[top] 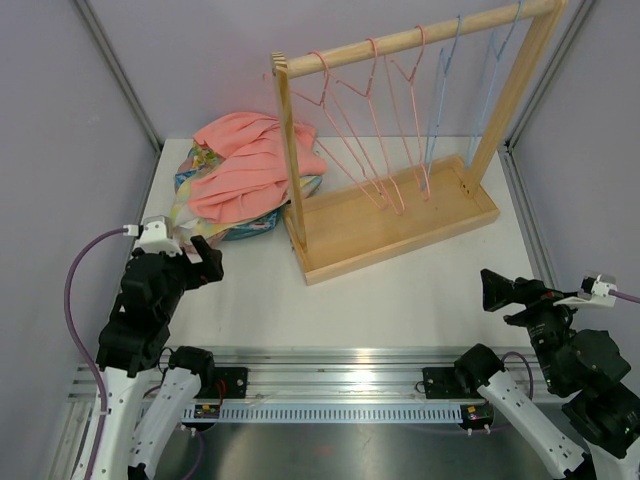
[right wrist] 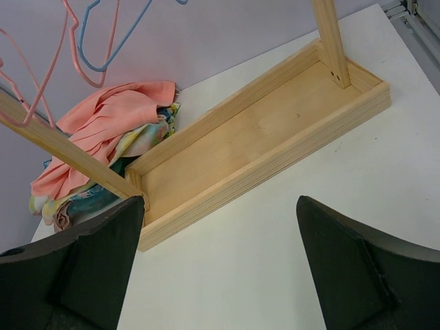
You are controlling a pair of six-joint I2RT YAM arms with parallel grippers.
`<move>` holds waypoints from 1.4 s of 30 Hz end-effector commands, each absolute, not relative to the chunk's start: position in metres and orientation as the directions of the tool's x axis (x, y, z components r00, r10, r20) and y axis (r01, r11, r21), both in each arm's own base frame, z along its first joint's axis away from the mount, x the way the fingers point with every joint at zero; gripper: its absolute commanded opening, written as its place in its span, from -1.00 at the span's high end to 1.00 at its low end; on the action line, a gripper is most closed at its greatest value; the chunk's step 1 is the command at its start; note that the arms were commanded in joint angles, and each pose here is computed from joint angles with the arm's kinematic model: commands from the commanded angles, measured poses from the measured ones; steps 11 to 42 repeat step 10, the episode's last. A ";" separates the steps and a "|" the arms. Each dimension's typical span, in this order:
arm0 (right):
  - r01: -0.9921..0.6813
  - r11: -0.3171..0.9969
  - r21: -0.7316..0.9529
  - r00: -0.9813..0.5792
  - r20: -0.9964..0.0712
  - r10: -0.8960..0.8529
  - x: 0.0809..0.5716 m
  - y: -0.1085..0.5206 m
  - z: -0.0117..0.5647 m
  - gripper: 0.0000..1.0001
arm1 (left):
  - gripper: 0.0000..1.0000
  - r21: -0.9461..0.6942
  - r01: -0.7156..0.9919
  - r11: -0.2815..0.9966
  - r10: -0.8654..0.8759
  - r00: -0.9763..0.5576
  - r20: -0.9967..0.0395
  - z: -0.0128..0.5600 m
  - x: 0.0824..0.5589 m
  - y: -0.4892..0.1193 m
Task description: Remove the skirt from the hanger
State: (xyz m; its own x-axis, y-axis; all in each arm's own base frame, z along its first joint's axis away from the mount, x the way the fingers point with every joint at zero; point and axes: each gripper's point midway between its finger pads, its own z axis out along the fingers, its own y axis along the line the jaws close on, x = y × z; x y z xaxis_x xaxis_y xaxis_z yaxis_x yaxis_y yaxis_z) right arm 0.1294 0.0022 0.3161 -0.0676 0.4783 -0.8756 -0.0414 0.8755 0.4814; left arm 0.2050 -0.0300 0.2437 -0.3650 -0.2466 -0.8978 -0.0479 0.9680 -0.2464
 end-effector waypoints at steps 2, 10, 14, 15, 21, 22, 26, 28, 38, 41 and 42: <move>-0.040 0.882 0.470 -0.045 -0.883 0.468 0.135 0.003 0.322 -0.99 | -0.98 -0.246 -0.033 0.969 -0.242 -0.347 -0.906 0.248 0.212 -0.032; -0.090 0.892 0.443 -0.059 -0.896 0.439 0.136 0.012 0.323 -0.99 | -0.98 -0.241 -0.042 0.970 -0.239 -0.369 -0.898 0.244 0.215 -0.033; -0.090 0.892 0.443 -0.059 -0.896 0.439 0.136 0.012 0.323 -0.99 | -0.98 -0.241 -0.042 0.970 -0.239 -0.369 -0.898 0.244 0.215 -0.033; -0.090 0.892 0.443 -0.059 -0.896 0.439 0.136 0.012 0.323 -0.99 | -0.98 -0.241 -0.042 0.970 -0.239 -0.369 -0.898 0.244 0.215 -0.033; -0.090 0.892 0.443 -0.059 -0.896 0.439 0.136 0.012 0.323 -0.99 | -0.98 -0.241 -0.042 0.970 -0.239 -0.369 -0.898 0.244 0.215 -0.033; -0.090 0.892 0.443 -0.059 -0.896 0.439 0.136 0.012 0.323 -0.99 | -0.98 -0.241 -0.042 0.970 -0.239 -0.369 -0.898 0.244 0.215 -0.033; -0.090 0.892 0.443 -0.059 -0.896 0.439 0.136 0.012 0.323 -0.99 | -0.98 -0.241 -0.042 0.970 -0.239 -0.369 -0.898 0.244 0.215 -0.033; -0.090 0.892 0.443 -0.059 -0.896 0.439 0.136 0.012 0.323 -0.99 | -0.98 -0.241 -0.042 0.970 -0.239 -0.369 -0.898 0.244 0.215 -0.033; -0.090 0.892 0.443 -0.059 -0.896 0.439 0.136 0.012 0.323 -0.99 | -0.98 -0.241 -0.042 0.970 -0.239 -0.369 -0.898 0.244 0.215 -0.033; -0.090 0.892 0.443 -0.059 -0.896 0.439 0.136 0.012 0.323 -0.99 | -0.98 -0.241 -0.042 0.970 -0.239 -0.369 -0.898 0.244 0.215 -0.033; -0.090 0.892 0.443 -0.059 -0.896 0.439 0.136 0.012 0.323 -0.99 | -0.98 -0.241 -0.042 0.970 -0.239 -0.369 -0.898 0.244 0.215 -0.033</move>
